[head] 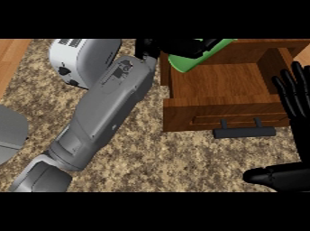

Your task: Pick up the cup, place it into the drawer and close the drawer

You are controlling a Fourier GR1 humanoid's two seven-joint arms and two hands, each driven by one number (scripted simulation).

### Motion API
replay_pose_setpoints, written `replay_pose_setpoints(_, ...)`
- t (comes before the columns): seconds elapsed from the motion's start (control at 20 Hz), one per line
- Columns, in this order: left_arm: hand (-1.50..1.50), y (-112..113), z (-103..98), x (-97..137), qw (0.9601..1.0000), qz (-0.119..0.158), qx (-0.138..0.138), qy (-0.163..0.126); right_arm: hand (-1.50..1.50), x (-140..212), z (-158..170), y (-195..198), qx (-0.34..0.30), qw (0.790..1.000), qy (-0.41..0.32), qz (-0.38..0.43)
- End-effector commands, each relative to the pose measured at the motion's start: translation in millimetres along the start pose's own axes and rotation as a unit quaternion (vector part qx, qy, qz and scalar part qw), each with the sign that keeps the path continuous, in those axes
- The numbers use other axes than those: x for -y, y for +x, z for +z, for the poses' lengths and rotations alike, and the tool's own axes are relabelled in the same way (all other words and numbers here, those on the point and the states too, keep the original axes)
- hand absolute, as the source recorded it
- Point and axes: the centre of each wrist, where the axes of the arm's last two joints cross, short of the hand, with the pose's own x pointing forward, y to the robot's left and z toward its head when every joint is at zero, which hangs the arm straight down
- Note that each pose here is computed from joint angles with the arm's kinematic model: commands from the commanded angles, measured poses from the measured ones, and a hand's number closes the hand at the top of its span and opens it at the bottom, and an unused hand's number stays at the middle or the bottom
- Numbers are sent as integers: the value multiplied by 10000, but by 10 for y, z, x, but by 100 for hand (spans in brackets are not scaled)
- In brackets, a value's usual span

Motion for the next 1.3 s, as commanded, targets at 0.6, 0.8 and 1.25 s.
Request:
replay_pose_setpoints(0.6,150,-276,34,118,9941,-973,-424,-220,-150,41,-52,73,180,9995,240,-141)
replay_pose_setpoints(0.8,-150,-220,-16,172,9878,-1438,-483,-359,-150,-28,-119,37,152,9990,380,-186)
replay_pose_setpoints(1.25,-150,-287,111,221,9961,-768,-331,-268,-150,-46,-162,70,255,9976,463,-450)
